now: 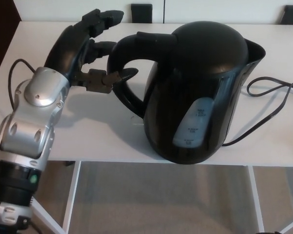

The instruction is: The robot walk towards a table in front and uses its left hand to pick up the pot from the base and places it on the table

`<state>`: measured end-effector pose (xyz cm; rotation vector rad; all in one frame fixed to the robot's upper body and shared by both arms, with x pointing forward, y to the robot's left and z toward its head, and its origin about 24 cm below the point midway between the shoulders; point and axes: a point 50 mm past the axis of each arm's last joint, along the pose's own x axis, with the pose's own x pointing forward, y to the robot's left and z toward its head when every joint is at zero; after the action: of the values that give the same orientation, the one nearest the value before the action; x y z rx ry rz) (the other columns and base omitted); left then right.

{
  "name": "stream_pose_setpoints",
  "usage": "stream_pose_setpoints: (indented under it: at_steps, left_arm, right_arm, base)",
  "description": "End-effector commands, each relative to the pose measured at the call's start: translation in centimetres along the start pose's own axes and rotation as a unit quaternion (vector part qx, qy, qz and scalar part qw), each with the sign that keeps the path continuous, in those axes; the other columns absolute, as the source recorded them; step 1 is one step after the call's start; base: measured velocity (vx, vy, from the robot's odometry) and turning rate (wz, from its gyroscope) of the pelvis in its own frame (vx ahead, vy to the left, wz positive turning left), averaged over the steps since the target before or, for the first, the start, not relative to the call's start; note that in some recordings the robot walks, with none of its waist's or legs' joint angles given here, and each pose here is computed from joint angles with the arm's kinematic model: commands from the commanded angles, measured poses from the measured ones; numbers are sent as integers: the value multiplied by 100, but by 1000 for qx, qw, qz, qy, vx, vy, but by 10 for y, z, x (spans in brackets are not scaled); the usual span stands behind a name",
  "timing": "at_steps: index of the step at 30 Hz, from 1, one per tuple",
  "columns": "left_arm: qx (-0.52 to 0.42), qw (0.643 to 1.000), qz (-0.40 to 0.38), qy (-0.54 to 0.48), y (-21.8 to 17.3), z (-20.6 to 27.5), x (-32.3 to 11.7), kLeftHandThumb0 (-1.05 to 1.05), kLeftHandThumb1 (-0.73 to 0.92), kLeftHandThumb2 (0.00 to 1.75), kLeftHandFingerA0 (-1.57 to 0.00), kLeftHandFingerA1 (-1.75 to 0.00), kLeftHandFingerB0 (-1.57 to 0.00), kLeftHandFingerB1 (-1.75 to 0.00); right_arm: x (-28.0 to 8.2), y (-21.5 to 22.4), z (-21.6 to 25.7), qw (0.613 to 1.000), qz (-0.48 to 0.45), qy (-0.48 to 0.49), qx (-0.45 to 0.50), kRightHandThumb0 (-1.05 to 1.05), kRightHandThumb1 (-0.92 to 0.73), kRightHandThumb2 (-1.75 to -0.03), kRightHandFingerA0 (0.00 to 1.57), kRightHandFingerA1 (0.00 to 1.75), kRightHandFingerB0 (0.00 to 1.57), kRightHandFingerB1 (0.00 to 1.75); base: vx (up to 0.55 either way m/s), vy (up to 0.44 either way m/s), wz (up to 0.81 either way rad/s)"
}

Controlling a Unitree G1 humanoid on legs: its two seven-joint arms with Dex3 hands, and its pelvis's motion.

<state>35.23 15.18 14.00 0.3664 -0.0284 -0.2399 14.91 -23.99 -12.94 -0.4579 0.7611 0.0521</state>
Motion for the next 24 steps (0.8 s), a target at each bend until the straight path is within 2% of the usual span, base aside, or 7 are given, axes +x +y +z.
stream_pose_setpoints:
  at_steps: [1,9,10,13,14,16,24]
  left_arm:
    - [-20,1000,-1,21,1,-4,2,-36,44,54,-44,-39,-26,-30]
    - [-16,999,-5,39,-5,-12,5,-43,43,53,-49,-39,-30,-31]
    - [4,999,-16,48,-6,-14,8,-46,46,73,-57,-52,-30,-42]
    - [61,993,-62,78,-12,-19,13,-37,57,59,-55,-39,-35,-33]
    - [80,990,-75,86,-17,-21,15,-35,56,58,-80,-52,-41,-34]
    - [90,988,-85,97,-25,-23,16,-32,58,58,-93,-49,-47,-36]
    - [126,982,-118,79,-47,-16,18,-29,77,66,-120,-60,-64,-40]
  right_arm:
    - [-1,-5,0,1000,-14,-6,-5,-23,-67,-59,39,49,38,43]
    - [0,-6,3,1000,-17,-12,8,-21,-68,-59,40,50,38,43]
    - [2,-7,6,1000,-18,-15,5,-23,-69,-59,40,49,38,43]
    - [4,-11,11,999,-23,-23,-6,-24,-69,-59,39,48,39,43]
    - [5,-11,13,999,-24,-26,-5,-25,-69,-60,38,48,38,43]
    - [5,-12,16,999,-26,-29,-3,-26,-69,-60,39,49,39,43]
    - [8,-15,23,999,-30,-42,2,-27,-70,-60,44,54,37,42]
  base:
    - [0,0,0]
    - [0,0,0]
    - [0,0,0]
    - [0,0,0]
    - [0,0,0]
    - [0,0,0]
    - [0,0,0]
